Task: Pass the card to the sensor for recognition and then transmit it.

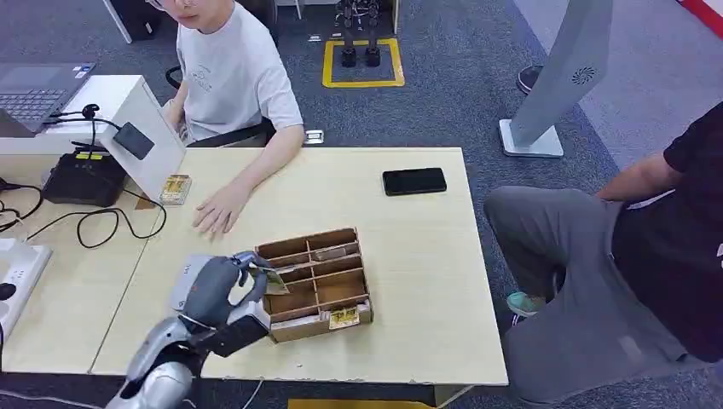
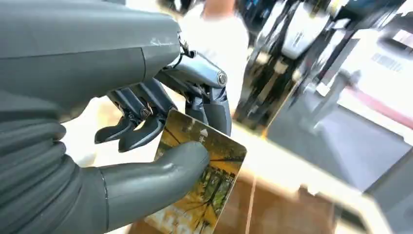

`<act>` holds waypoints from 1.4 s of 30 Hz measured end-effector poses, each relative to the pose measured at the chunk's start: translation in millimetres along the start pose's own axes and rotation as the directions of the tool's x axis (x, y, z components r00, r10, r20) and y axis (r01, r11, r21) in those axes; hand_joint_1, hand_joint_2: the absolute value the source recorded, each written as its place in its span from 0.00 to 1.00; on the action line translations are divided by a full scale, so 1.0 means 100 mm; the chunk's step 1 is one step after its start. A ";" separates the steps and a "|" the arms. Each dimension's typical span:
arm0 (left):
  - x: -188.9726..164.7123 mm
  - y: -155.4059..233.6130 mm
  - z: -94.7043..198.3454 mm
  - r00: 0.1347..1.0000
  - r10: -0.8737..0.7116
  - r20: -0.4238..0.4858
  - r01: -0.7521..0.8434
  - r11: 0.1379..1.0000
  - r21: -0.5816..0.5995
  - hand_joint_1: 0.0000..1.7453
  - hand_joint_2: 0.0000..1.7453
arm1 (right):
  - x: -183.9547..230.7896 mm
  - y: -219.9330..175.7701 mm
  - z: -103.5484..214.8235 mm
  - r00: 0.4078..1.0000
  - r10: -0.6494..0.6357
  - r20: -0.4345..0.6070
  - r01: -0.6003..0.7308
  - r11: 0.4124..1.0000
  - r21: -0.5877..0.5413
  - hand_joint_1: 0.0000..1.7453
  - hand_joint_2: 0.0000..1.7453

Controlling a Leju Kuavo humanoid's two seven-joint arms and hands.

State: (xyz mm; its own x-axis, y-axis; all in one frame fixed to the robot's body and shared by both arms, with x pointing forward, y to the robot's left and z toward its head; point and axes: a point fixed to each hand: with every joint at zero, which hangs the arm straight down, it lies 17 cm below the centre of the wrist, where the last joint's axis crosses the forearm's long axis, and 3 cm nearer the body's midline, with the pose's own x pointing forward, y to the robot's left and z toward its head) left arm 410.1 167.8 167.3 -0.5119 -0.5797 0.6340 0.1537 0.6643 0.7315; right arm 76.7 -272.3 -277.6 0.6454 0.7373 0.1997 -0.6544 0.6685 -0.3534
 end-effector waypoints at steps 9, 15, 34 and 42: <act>0.18 2.06 -0.47 0.940 -0.342 0.009 0.328 0.907 0.263 1.00 1.00 | 0.01 0.00 0.00 1.000 -0.010 0.005 0.010 1.000 0.003 0.00 0.00; 0.01 2.46 -0.41 0.809 -0.558 -0.186 0.583 0.721 0.375 1.00 1.00 | 0.04 -0.04 -0.02 1.000 0.005 0.006 -0.005 1.000 -0.002 0.00 0.00; -0.98 2.30 -0.36 0.666 -0.611 -0.429 0.737 0.629 0.248 0.99 1.00 | 0.14 -0.15 -0.06 1.000 0.023 0.017 -0.023 1.000 -0.015 0.00 0.00; -0.98 2.26 -0.35 0.686 -0.591 -0.426 0.720 0.638 0.273 0.00 1.00 | 0.14 -0.15 -0.06 1.000 0.025 0.015 -0.025 1.000 -0.017 0.00 0.00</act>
State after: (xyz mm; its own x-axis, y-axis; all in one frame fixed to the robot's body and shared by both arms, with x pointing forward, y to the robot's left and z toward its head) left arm 524.9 358.2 278.8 -0.0820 -0.9906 0.1093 -0.5010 0.1358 0.8547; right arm 98.1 -272.9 -274.8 0.6227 0.7553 0.2045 -0.6636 0.6482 -0.3735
